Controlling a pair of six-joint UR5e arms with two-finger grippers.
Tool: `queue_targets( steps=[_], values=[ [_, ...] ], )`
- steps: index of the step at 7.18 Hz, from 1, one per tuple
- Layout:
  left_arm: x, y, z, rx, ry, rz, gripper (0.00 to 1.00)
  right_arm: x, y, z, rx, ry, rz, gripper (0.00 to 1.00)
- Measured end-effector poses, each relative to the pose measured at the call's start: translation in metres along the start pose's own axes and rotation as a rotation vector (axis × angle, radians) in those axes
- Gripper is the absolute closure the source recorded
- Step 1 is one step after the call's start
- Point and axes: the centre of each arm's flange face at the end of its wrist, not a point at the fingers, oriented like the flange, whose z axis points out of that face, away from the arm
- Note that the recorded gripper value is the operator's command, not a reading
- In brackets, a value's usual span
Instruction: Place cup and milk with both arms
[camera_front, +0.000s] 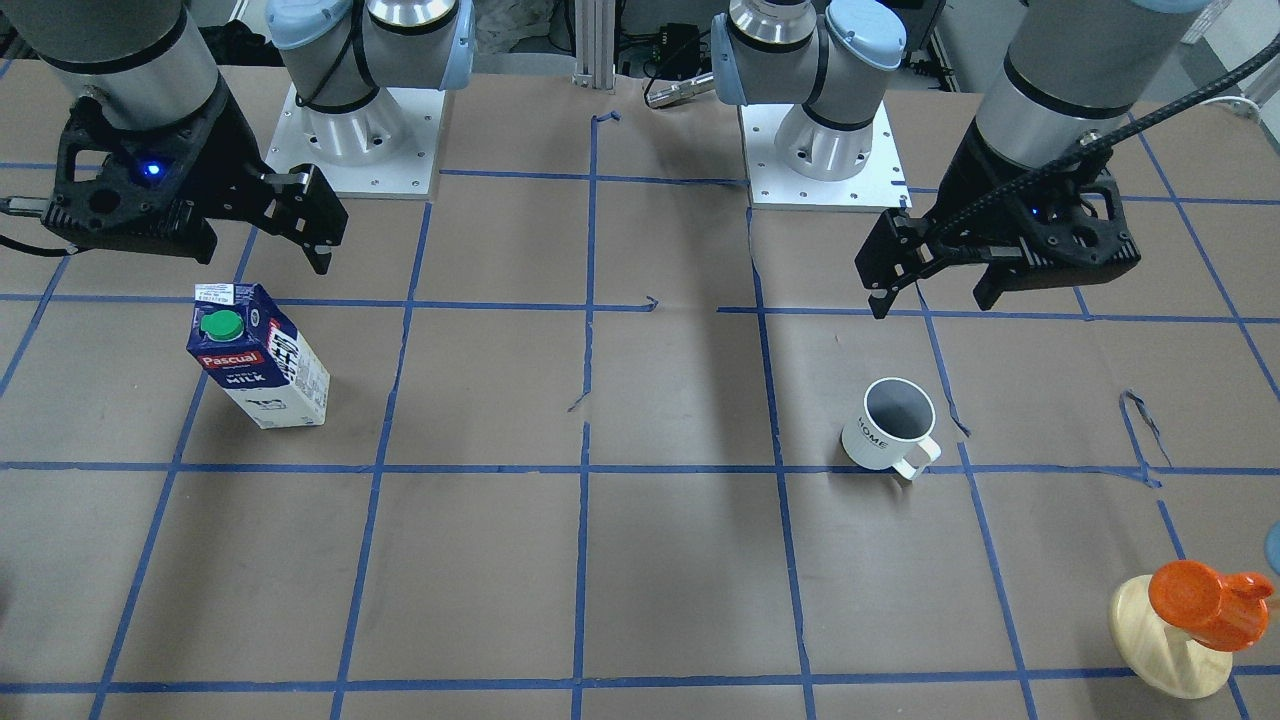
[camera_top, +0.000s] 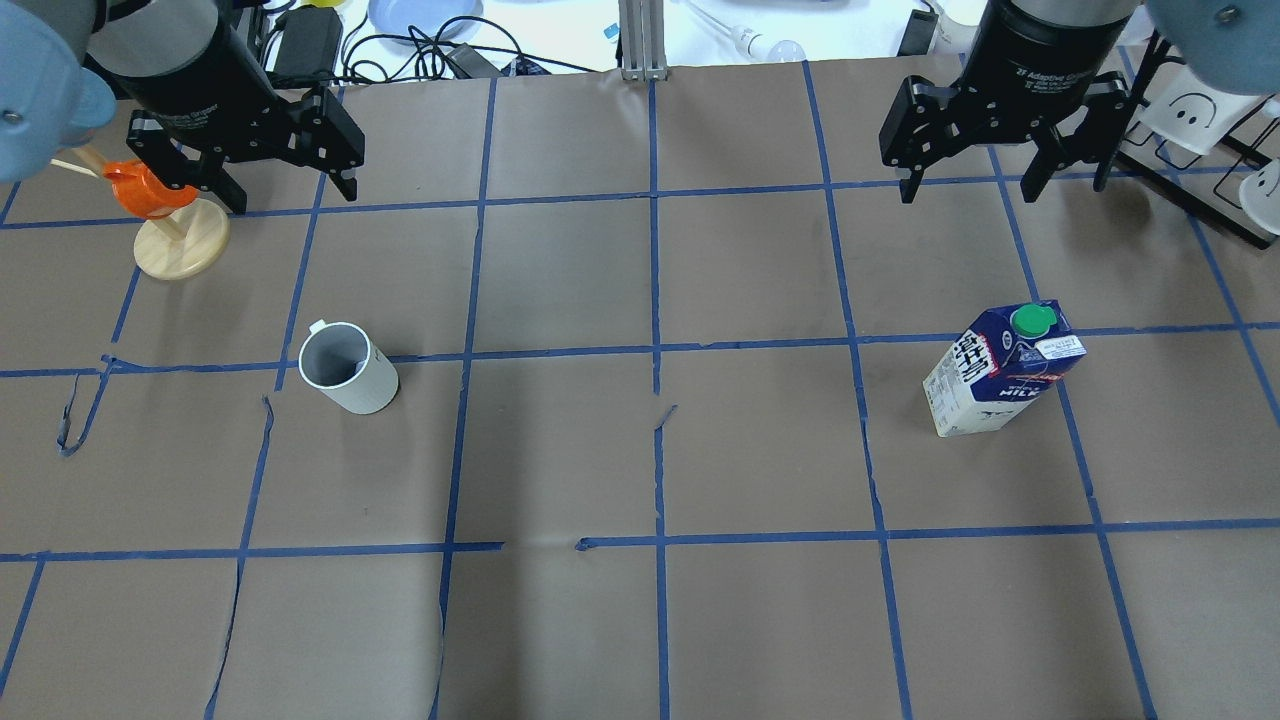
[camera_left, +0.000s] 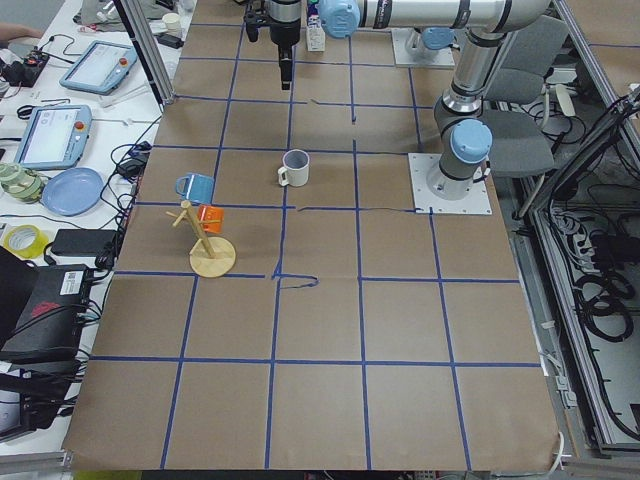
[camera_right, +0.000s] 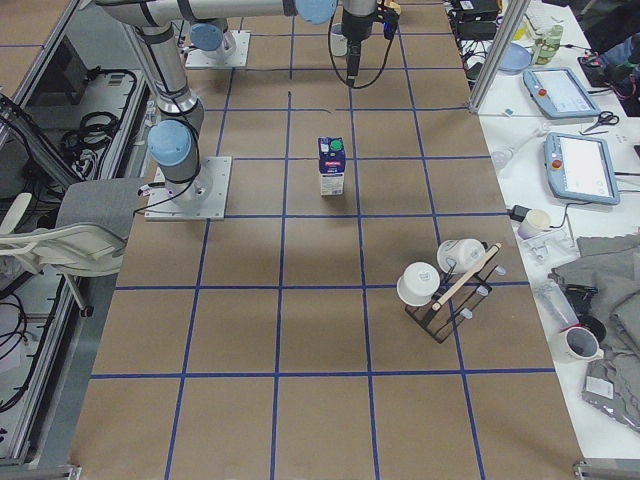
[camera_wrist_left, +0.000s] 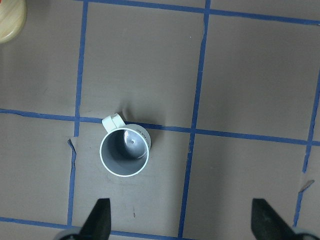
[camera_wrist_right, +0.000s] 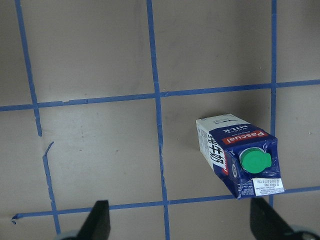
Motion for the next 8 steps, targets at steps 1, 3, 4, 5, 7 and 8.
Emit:
queue_targets(
  steps=[1, 3, 4, 5, 7, 8],
  values=[
    [0.0, 0.0, 0.0001, 0.0, 0.0, 0.0, 0.0, 0.0, 0.0001, 0.0001, -0.001, 0.0, 0.0, 0.0],
    [0.0, 0.0, 0.0001, 0.0, 0.0, 0.0, 0.0, 0.0, 0.0001, 0.0003, -0.002, 0.0, 0.0, 0.0],
    [0.0, 0.0, 0.0002, 0.0, 0.0, 0.0, 0.0, 0.0, 0.0, 0.0004, -0.003, 0.0, 0.0, 0.0],
    [0.0, 0.0001, 0.0004, -0.001, 0.0, 0.0, 0.0, 0.0, 0.0, 0.0004, -0.003, 0.0, 0.0, 0.0],
    [0.0, -0.0003, 0.0011, -0.001, 0.001, 0.0, 0.0, 0.0, 0.0002, 0.0002, -0.002, 0.0, 0.0, 0.0],
    [-0.0015, -0.0018, 0.0025, -0.002, 0.008, -0.001, 0.0, 0.0, 0.0001, 0.0005, -0.003, 0.0, 0.0, 0.0]
  ],
)
